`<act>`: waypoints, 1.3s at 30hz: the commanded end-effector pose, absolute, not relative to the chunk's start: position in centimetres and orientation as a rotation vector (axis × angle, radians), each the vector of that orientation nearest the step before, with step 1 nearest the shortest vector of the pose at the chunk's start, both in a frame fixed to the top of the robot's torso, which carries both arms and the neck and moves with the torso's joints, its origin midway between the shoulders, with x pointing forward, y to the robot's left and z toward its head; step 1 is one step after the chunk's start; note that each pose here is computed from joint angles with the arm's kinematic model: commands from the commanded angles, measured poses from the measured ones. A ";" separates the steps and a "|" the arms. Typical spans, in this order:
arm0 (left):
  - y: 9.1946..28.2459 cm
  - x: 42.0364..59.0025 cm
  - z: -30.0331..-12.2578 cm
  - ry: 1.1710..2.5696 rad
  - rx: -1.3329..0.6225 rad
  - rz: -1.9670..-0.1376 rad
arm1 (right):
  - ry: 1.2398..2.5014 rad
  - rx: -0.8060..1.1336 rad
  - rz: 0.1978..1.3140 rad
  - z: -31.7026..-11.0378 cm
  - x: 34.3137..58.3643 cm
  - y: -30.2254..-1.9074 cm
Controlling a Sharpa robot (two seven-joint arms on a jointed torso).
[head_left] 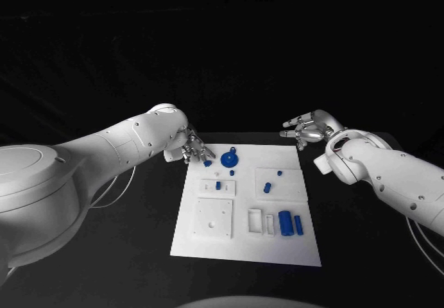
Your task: Assemble the parts on the task board
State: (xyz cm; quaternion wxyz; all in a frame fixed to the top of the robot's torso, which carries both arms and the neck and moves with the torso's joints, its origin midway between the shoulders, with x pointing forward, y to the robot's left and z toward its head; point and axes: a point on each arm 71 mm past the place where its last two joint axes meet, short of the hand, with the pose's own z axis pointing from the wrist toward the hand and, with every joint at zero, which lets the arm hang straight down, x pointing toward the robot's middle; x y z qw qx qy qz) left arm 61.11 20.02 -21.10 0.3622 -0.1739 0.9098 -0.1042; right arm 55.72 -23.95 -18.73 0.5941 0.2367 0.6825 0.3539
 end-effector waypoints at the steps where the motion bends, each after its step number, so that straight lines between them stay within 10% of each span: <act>1: 19.6 61.1 -21.2 2.347 -0.449 -0.305 | 1.583 0.538 0.823 -18.7 55.7 -23.8; 39: 20.3 60.7 -19.3 2.167 -0.373 -0.356 | 1.585 0.521 0.819 -18.4 55.5 -23.9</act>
